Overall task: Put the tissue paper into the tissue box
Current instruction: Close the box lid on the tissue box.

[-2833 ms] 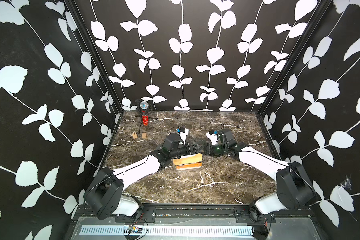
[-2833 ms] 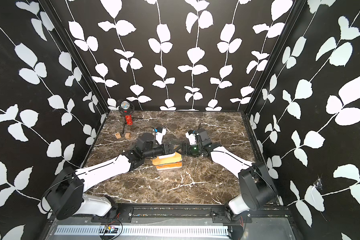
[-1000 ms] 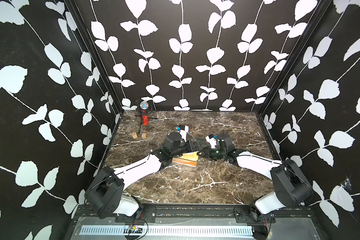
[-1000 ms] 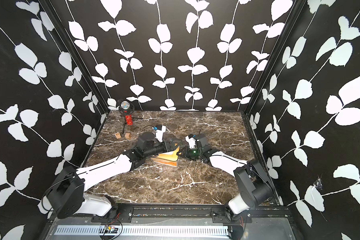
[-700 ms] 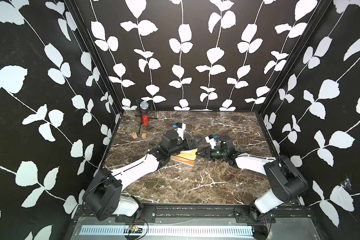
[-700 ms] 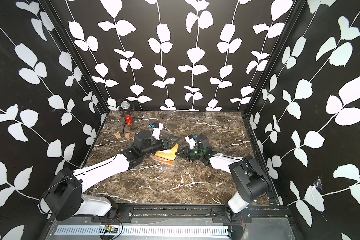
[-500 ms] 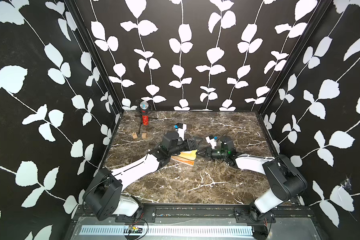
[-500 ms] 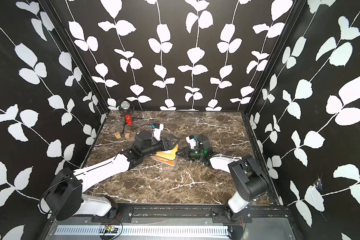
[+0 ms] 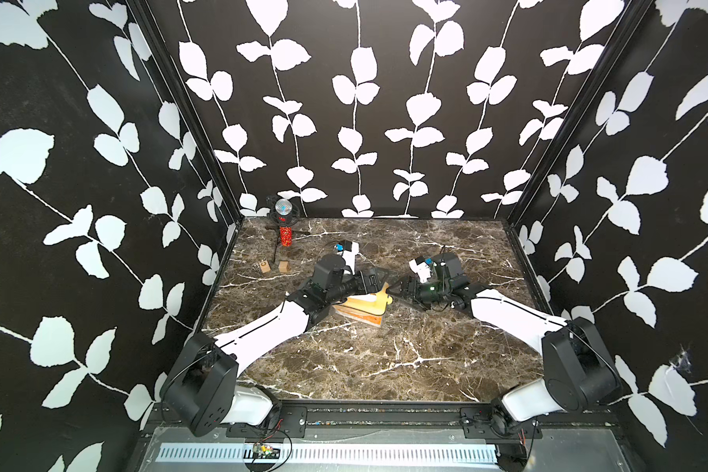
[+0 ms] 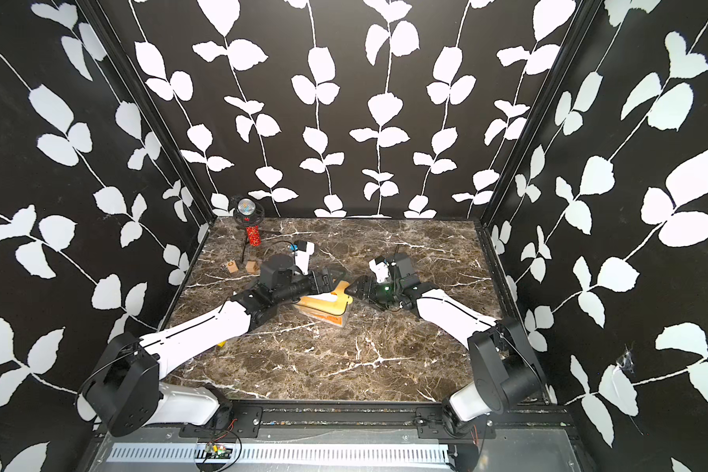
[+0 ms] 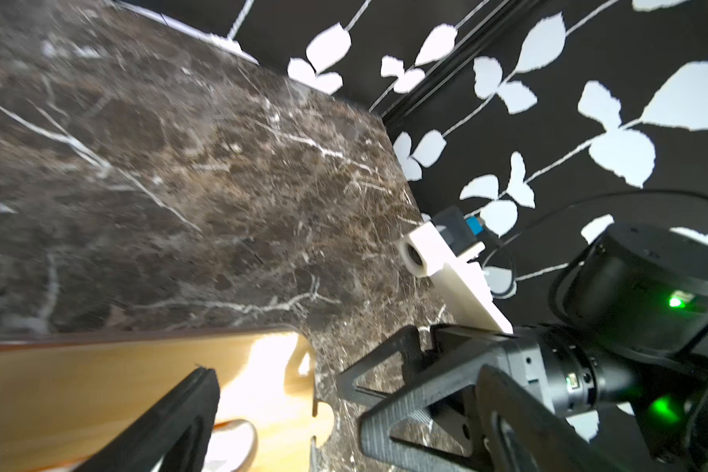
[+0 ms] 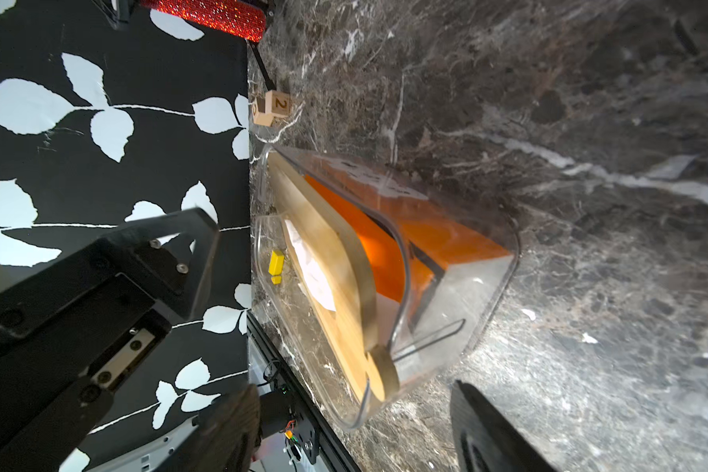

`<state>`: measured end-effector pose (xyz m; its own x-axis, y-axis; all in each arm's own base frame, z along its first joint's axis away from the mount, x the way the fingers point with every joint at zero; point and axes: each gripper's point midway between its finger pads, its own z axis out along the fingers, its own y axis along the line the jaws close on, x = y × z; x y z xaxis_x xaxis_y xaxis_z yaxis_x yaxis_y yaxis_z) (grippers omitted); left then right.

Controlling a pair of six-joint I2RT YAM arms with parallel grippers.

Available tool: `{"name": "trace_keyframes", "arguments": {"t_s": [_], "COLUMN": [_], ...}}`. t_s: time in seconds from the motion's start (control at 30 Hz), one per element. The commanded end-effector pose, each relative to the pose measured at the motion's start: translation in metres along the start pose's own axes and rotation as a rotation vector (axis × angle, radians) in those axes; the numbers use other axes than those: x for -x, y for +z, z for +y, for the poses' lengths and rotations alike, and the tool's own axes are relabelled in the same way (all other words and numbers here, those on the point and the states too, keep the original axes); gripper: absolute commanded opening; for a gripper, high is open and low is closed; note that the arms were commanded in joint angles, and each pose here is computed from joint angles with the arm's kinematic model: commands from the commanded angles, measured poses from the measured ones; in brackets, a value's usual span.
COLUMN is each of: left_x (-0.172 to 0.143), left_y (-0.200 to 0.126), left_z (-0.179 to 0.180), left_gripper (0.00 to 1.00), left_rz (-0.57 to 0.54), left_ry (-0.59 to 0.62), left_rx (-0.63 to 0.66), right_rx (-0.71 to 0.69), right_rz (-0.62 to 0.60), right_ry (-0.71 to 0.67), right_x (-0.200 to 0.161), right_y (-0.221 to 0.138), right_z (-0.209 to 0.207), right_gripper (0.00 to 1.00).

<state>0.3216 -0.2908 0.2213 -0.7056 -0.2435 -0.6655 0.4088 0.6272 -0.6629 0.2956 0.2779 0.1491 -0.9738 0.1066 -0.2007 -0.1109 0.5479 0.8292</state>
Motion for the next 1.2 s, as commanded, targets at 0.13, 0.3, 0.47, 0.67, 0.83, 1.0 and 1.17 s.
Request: {"name": "trace_keyframes", "arguments": {"t_s": [0.13,0.3,0.47,0.67,0.83,1.0,1.17], "left_x": [0.035,0.031,0.025,0.013,0.003,-0.001,-0.005], "left_y": [-0.023,-0.015,-0.002,0.014,0.02,0.02,0.014], "left_z": [0.023,0.052,0.069,0.078,0.084,0.087,0.088], "left_gripper": [0.99,0.99,0.99,0.99,0.98,0.99,0.99], "left_rz": [-0.094,-0.06,-0.034,0.006,0.031,0.027,0.016], "left_ry": [-0.005,-0.022,-0.033,-0.073,-0.095,-0.118,-0.132], "left_rx": [0.047,0.101,0.122,0.105,0.099,0.093,0.098], "right_rx": [-0.054,-0.044,-0.046,-0.066,-0.082,-0.097,-0.091], "right_rz": [-0.011,-0.025,-0.016,-0.006,-0.006,-0.003,-0.011], "right_ry": [0.013,-0.007,-0.021,-0.018,-0.023,-0.02,-0.01], "right_x": [0.015,0.026,0.03,0.034,0.035,0.032,0.027], "right_y": [0.013,0.021,0.028,0.037,0.038,0.039,0.04], "right_z": [-0.011,-0.005,-0.002,-0.006,-0.007,-0.013,-0.018], "right_gripper": [0.75,0.7,0.67,0.58,0.46,0.37,0.33]}}
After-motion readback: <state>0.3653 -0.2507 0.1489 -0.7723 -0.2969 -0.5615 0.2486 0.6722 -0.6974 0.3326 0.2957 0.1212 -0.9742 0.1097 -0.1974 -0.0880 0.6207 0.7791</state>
